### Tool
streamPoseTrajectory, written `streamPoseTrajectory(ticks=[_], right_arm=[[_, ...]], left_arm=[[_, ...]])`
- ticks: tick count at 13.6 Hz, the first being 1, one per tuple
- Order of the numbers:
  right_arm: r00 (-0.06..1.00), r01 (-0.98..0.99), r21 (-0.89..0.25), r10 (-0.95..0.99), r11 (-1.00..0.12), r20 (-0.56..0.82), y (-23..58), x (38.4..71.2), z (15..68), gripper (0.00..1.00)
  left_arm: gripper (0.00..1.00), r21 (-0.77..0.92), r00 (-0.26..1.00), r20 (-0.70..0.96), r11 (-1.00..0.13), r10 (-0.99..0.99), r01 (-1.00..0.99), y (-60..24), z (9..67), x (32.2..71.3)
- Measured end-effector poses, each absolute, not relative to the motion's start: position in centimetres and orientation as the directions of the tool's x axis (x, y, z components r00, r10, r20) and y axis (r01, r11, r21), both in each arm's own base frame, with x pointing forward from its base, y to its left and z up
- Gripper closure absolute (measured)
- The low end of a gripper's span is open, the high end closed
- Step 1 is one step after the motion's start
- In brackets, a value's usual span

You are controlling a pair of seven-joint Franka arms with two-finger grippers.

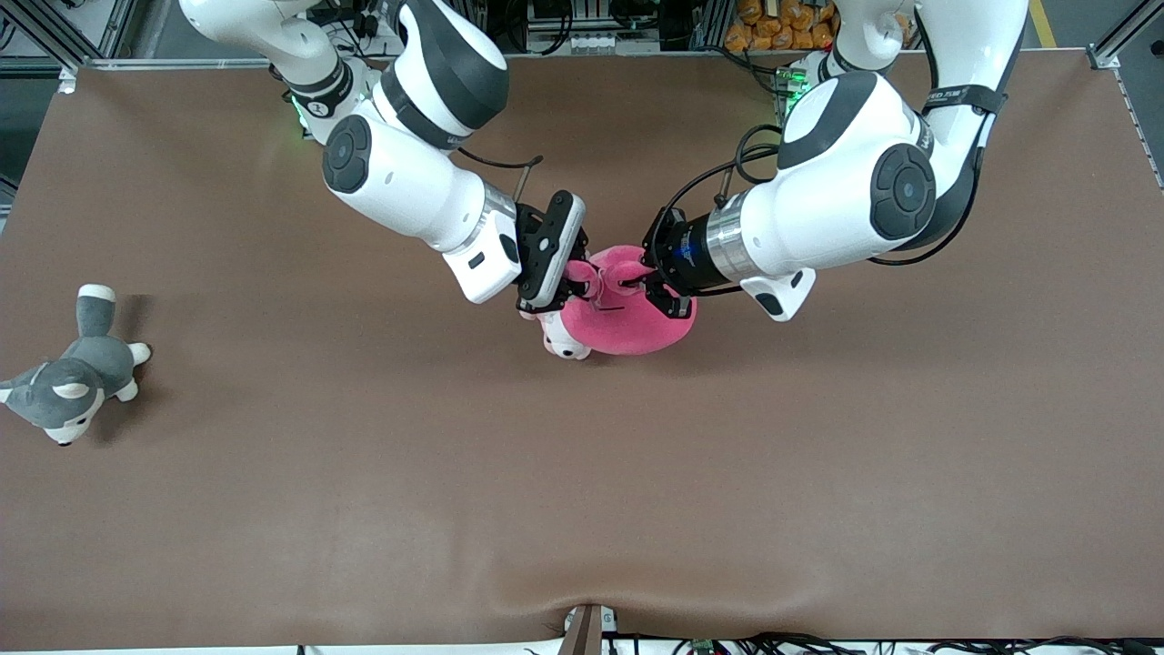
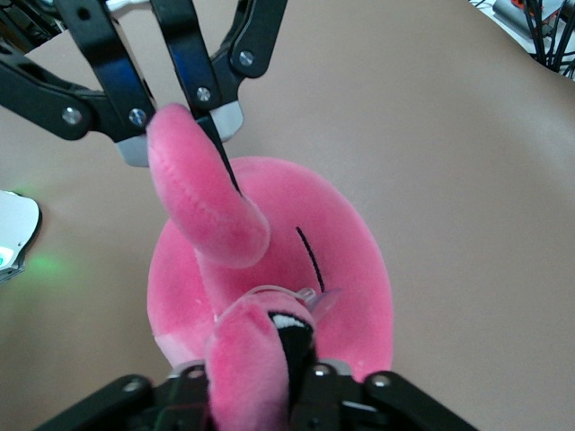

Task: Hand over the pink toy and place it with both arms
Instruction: 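Open the left gripper and withdraw it while the right gripper holds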

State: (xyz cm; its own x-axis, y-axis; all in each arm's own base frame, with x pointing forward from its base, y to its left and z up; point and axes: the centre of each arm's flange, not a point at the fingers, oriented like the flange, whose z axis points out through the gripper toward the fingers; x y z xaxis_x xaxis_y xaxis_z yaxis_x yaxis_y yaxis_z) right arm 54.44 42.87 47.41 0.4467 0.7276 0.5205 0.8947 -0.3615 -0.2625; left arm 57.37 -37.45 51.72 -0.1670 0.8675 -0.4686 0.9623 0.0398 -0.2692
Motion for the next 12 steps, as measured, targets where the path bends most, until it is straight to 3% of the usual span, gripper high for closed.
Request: streamPoseTrajectory(ticks=[1, 3, 5, 9, 10, 12], right_arm=[[0.448, 0.894, -0.262, 0.727, -0.363, 0.521, 42.8, 54.5, 47.5, 0.8], [0.448, 0.894, -0.258, 0.723, -0.366, 0.526, 42.6, 54.7, 47.8, 0.85], [0.45, 0.893, -0.258, 0.721, -0.369, 0.527, 42.1, 55.0, 48.3, 0.87], [0.431, 0.902, -0.26, 0.745, -0.344, 0.51, 37.1, 57.3, 49.1, 0.87], [0.419, 0.908, -0.263, 0.757, -0.328, 0.501, 34.7, 58.3, 49.0, 0.87], [0.399, 0.913, -0.282, 0.781, -0.294, 0.48, 29.1, 60.2, 48.3, 0.87]], left_arm=[[0.86, -0.269, -0.169, -0.469, 0.042, 0.867, 0.962, -37.3, 51.7, 57.5], [0.72, -0.265, -0.175, -0.471, 0.05, 0.865, 0.963, -36.9, 51.8, 57.8], [0.48, -0.239, -0.159, -0.464, 0.05, 0.871, 0.97, -36.0, 52.0, 58.4], [0.07, -0.09, -0.008, -0.442, -0.036, 0.897, 0.995, -32.3, 53.7, 60.3], [0.0, -0.052, 0.034, -0.443, -0.064, 0.896, 0.997, -30.6, 54.4, 60.9], [0.0, 0.014, 0.131, -0.431, -0.138, 0.893, 0.99, -27.1, 55.5, 61.8]])
